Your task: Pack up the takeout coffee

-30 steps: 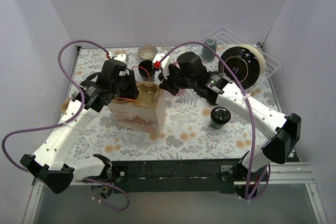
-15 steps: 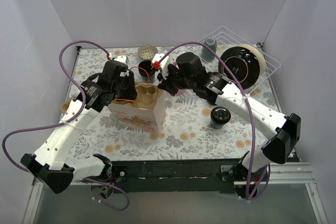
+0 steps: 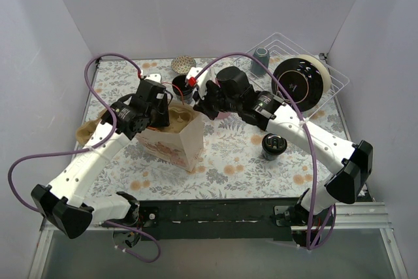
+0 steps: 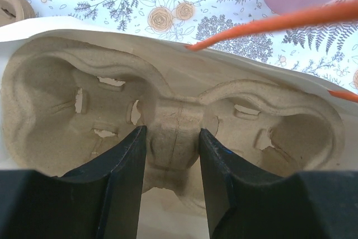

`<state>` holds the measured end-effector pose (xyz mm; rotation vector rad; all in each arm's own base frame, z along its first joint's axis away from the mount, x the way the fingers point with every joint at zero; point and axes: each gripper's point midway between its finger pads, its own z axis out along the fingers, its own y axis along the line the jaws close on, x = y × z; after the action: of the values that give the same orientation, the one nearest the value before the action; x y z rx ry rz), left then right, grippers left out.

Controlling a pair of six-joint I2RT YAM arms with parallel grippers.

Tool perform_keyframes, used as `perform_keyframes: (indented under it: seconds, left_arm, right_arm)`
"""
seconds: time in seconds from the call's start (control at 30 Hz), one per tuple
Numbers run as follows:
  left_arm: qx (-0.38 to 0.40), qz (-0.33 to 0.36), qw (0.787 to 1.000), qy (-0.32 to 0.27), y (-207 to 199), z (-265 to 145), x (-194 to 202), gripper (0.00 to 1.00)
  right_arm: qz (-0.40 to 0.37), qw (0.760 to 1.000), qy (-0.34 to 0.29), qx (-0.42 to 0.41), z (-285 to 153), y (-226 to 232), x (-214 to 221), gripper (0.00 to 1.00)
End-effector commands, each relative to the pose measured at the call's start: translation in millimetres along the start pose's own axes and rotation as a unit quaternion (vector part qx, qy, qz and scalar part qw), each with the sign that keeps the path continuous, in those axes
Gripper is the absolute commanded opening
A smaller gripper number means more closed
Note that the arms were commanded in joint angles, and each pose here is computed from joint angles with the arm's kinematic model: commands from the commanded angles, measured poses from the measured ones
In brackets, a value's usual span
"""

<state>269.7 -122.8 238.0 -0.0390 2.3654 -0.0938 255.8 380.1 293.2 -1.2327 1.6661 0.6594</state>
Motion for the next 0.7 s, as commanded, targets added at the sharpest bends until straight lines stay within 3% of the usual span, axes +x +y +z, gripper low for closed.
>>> perform_keyframes:
  seconds: [0.0, 0.17, 0.37, 0.67]
  left_arm:
    - [-0.007, -0.003, 1.0, -0.019, 3.9, 2.0, -4.2, 0.0]
    - [0.044, -0.024, 0.999, -0.006, -11.9, 6.9, 13.4, 0.02]
    - [0.038, -0.031, 0.998, 0.029, -8.4, 24.8, 46.1, 0.05]
    - [0.03, -0.032, 0.999, 0.02, -7.4, 27.0, 40.2, 0.36]
  right_arm:
    - [-0.006, 0.999, -0.036, 0.006, -1.5, -1.9, -22.4, 0.01]
    - [0.0, 0.999, -0.038, -0.005, 2.5, 2.7, -17.0, 0.01]
    - [-0.003, 0.999, -0.044, -0.015, 7.2, 6.3, -13.0, 0.01]
    - [-0.008, 0.999, -0.043, -0.018, 8.8, 7.5, -11.2, 0.01]
